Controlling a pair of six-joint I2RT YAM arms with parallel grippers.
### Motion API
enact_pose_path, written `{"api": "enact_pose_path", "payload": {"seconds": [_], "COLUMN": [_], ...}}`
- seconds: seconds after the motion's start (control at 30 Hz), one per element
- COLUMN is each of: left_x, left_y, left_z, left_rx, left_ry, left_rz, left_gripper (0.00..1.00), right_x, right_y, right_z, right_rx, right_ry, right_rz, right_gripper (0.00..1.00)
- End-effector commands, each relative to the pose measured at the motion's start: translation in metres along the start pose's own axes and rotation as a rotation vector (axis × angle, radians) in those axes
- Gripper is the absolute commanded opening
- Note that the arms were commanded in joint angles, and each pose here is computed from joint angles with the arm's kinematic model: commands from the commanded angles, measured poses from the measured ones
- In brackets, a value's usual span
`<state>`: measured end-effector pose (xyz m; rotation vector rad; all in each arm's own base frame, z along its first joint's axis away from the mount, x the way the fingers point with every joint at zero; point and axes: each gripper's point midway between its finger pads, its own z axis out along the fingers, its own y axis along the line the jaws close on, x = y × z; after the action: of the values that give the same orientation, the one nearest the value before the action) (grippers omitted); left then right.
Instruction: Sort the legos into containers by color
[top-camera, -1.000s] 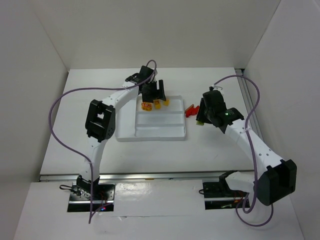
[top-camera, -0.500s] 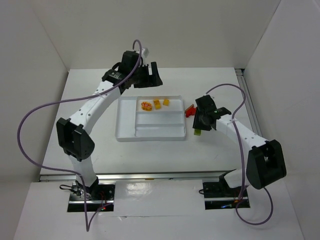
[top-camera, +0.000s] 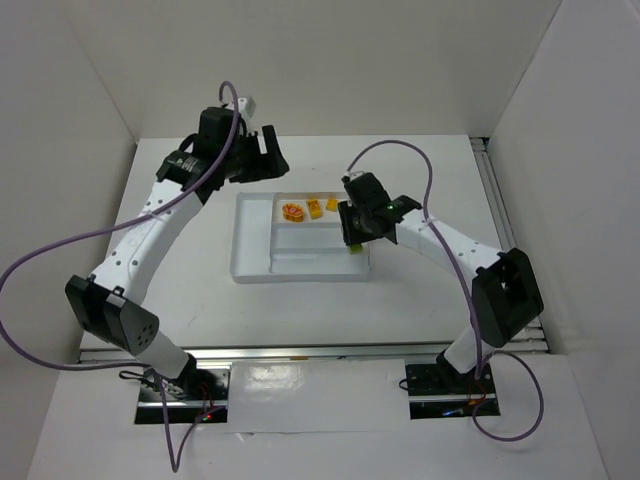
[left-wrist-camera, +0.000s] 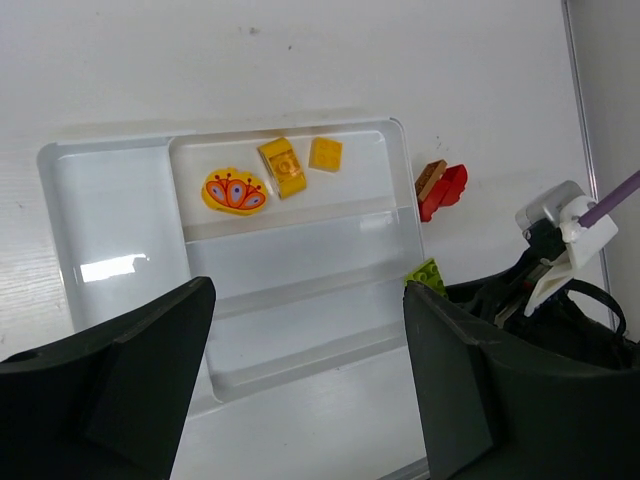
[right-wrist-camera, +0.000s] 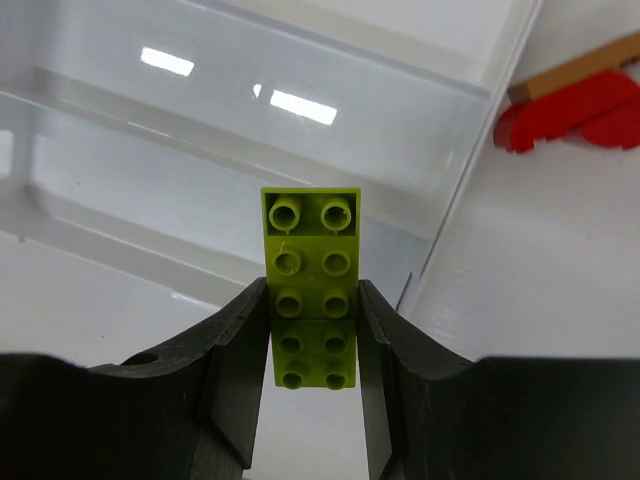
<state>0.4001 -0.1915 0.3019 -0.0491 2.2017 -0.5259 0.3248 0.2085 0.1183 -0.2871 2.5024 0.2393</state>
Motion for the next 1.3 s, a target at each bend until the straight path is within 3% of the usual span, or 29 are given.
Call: {"api": "enact_pose_path", "payload": {"seconds": [0.0,0.3,0.67,0.97,1.07,1.13,1.2,1.27], "left_x": [-0.015,-0.019,-0.013,-0.010,-0.010,-0.010,-0.010,-0.007], "left_y": [0.007,0.017,0.023,0.029,0.034,0.034,0.034,0.036], "left_z": [-0.022,-0.031,-0.039,-0.043,-0.045,-0.045,-0.045,-0.044], "left_rx": [0.003,0.000,-0.011,-0.022,-0.038,-0.038,-0.038,-0.041], "left_ry": [-0.058,-0.073,-0.068,-0.065,-0.073,-0.073,-0.073,-0.064], "left_rz": [-0.007,-0.025,-0.022,-0.028,-0.033,-0.033,-0.033,-0.034], "left_gripper": [0.87,0.87,0.87,0.87,0.87,0.87,0.87,0.87], "right_x": [-0.035,-0.037,-0.044,-0.045,-0.047,-0.052,-0.057,-0.061], "right_y": [0.019,0.050,0.030,0.039,0.040,0.040,0.038,0.038], "right_z": [-0.005,0.002,0.038,0.055,0.054,0.050,0.041,0.031], "right_rx": [-0.048,-0.067,0.249,0.311,0.307,0.313,0.320,0.315], "right_ry": [-0.073,-0.052,-0.075,-0.082,-0.099,-0.118,-0.139,-0.160], "right_rz": [-0.121,-0.336,-0.488,-0.550,-0.543,-0.535,-0.517,-0.507], "right_gripper": [0.10,0.12,0.13,0.14,0.26,0.48,0.77,0.79]}}
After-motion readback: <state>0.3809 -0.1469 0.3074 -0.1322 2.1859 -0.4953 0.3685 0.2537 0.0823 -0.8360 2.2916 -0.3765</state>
